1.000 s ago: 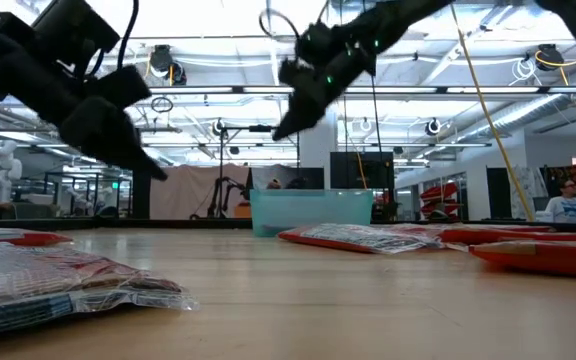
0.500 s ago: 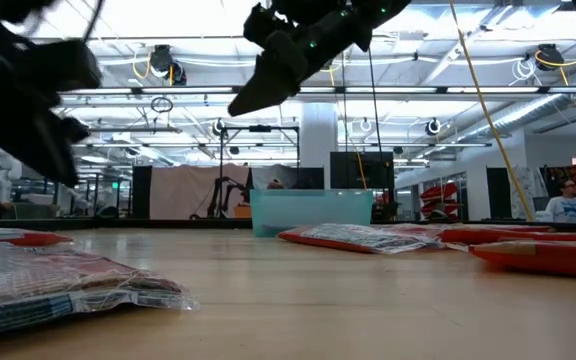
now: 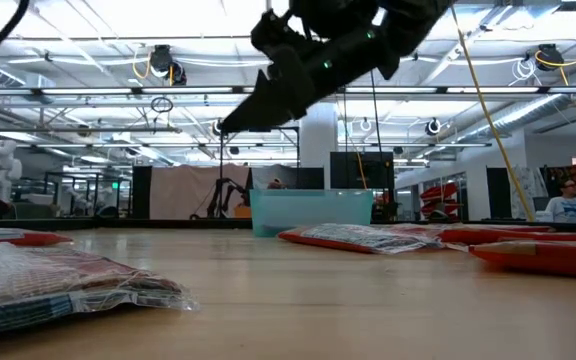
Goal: Sort popcorn bags into baskets
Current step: Put the red popcorn bag into the blue bin
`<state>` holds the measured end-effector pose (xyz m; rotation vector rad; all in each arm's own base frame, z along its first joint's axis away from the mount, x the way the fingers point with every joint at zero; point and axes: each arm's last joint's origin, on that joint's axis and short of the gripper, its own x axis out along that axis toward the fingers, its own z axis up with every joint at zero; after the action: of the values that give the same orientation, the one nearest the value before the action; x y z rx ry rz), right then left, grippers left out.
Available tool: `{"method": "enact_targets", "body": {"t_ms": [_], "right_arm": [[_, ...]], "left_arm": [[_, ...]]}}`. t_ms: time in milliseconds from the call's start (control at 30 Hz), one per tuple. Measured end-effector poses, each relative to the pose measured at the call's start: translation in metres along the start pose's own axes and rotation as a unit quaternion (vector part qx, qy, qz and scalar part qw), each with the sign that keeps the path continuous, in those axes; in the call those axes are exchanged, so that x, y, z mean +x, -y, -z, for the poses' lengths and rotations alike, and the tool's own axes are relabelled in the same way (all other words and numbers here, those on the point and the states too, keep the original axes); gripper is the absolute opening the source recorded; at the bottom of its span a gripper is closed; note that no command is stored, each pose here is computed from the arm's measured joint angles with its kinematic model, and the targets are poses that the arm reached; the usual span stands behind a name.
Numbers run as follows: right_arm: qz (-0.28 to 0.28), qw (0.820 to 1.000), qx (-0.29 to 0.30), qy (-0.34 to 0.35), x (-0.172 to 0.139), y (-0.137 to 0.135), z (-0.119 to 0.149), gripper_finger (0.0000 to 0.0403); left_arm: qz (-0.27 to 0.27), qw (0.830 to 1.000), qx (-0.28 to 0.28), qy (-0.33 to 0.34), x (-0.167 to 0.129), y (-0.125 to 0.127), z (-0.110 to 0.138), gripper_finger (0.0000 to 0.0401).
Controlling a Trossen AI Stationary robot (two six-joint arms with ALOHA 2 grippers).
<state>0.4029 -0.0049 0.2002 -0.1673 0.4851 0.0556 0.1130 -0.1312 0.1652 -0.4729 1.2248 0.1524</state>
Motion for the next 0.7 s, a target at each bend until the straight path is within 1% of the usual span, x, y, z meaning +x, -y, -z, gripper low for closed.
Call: {"method": "enact_targets", "body": {"t_ms": [100, 167, 267, 367, 433, 533, 600, 700], "right_arm": [[0.003, 1.000, -0.002, 0.023, 0.000, -0.003, 0.007, 0.0095], [0.006, 0.999, -0.005, 0.040, 0.000, -0.003, 0.009, 0.0095], [0.010, 0.999, -0.007, 0.048, -0.001, -0.002, 0.015, 0.0095], [0.011, 0.999, -0.007, 0.053, -0.001, -0.002, 0.016, 0.0095], [0.011, 0.999, -0.008, 0.052, -0.001, -0.002, 0.016, 0.0095], [0.010, 0.999, -0.008, 0.049, -0.001, -0.002, 0.017, 0.0095], [0.010, 0.999, -0.009, 0.047, -0.001, -0.002, 0.017, 0.0095], [0.010, 0.999, -0.010, 0.048, -0.001, -0.002, 0.017, 0.0095]], "left_arm": [[-0.038, 0.999, -0.015, -0.014, -0.010, 0.010, 0.004, 0.0159], [-0.067, 0.997, -0.017, -0.026, -0.011, 0.012, 0.008, 0.0159], [-0.070, 0.996, -0.019, -0.046, -0.004, 0.017, 0.016, 0.0161], [-0.085, 0.994, -0.024, -0.067, 0.003, 0.019, 0.023, 0.0177], [-0.099, 0.991, -0.036, -0.077, 0.007, 0.019, 0.026, 0.0199], [-0.115, 0.987, -0.060, -0.099, 0.014, 0.020, 0.031, 0.0244], [-0.111, 0.986, -0.068, -0.104, 0.018, 0.023, 0.034, 0.0276], [-0.104, 0.987, -0.063, -0.102, 0.024, 0.028, 0.038, 0.0321]]}}
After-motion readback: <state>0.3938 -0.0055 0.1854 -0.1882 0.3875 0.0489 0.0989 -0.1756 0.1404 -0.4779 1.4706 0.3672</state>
